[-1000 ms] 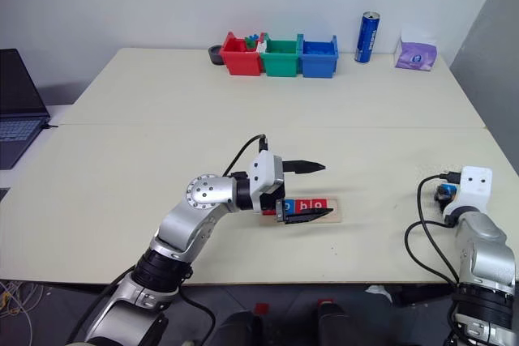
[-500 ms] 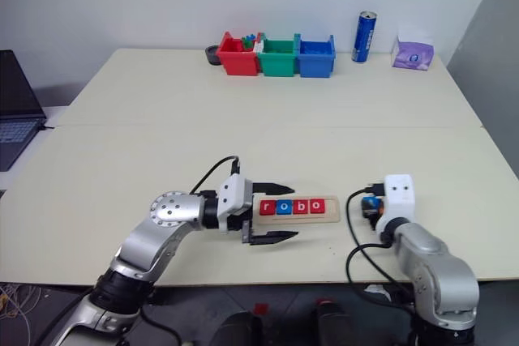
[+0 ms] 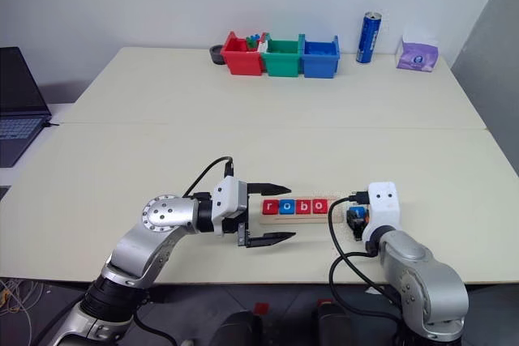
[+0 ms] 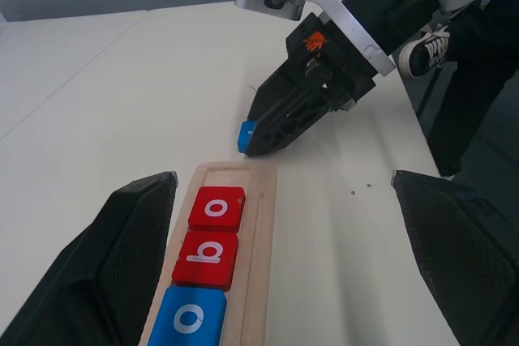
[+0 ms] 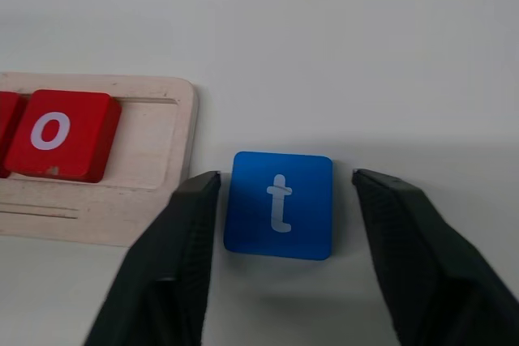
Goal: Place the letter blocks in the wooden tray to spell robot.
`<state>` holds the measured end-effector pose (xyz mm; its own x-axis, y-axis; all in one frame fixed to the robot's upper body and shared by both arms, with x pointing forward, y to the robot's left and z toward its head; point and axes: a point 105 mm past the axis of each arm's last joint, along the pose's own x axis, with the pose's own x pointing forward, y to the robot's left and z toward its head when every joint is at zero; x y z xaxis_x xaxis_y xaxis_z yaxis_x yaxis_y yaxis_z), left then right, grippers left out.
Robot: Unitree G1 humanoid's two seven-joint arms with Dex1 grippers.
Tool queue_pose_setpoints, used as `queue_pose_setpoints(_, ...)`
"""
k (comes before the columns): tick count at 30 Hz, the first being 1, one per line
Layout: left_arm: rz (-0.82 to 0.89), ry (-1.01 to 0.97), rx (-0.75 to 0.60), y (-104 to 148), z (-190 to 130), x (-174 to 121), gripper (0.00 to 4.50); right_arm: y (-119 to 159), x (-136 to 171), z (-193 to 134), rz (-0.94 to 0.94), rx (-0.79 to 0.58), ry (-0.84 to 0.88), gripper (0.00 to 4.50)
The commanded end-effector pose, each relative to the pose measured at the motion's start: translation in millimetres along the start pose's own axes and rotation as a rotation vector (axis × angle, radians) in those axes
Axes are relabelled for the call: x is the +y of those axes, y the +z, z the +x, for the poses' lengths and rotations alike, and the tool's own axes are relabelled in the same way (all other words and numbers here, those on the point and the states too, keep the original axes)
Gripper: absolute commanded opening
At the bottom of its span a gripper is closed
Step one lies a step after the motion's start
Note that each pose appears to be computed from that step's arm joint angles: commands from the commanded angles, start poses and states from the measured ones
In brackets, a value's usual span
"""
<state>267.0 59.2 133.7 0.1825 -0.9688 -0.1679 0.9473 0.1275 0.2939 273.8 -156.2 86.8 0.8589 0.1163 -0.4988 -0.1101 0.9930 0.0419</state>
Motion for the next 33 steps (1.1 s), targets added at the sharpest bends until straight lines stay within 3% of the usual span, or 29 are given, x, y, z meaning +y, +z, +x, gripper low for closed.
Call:
queue_pose_setpoints(1, 0.026, 0.006, -0.027, 9.7, -1.1, 0.2, 4.50, 14.1, -1.0, -5.0, 0.001, -0.055, -0.003, 4.22)
queue_pose_setpoints(2, 0.025, 0.006, -0.028, 9.8, -1.2, -0.1, 4.50, 19.2, -1.0, -6.7, 0.006, -0.074, 0.001, 4.49)
queue_pose_setpoints(8, 0.027, 0.006, -0.024, 9.5, -3.1, 2.6, 4.50, 99.3, -13.2, -23.5, -0.028, -0.323, 0.094, 4.49)
queue_pose_setpoints(11, 0.031, 0.006, -0.021, 9.6, -4.2, 5.5, 4.50, 174.1, -15.1, -37.5, -0.152, -0.504, 0.288, 4.49)
queue_pose_setpoints(13, 0.033, 0.005, -0.020, 9.4, -4.2, 5.9, 4.50, 184.3, -12.1, -39.6, -0.233, -0.509, 0.391, 4.49)
queue_pose_setpoints(19, 0.036, -0.001, -0.021, 9.7, -4.1, 6.1, 4.50, 91.7, -4.6, -27.7, -0.645, -0.224, 0.778, 4.49)
queue_pose_setpoints(22, 0.041, -0.001, -0.015, 9.5, -5.2, 5.9, 4.50, 30.0, -23.4, -23.9, -0.999, -0.048, 0.911, 4.49)
queue_pose_setpoints(27, 0.034, 0.007, -0.015, 9.9, -7.6, 3.1, 4.50, 22.8, -33.6, -18.1, -1.045, 0.005, 0.988, 4.49)
queue_pose_setpoints(33, 0.030, 0.010, -0.017, 10.2, -7.9, 0.8, 4.50, 30.4, -36.2, 3.8, -1.042, -0.025, 0.974, 4.49)
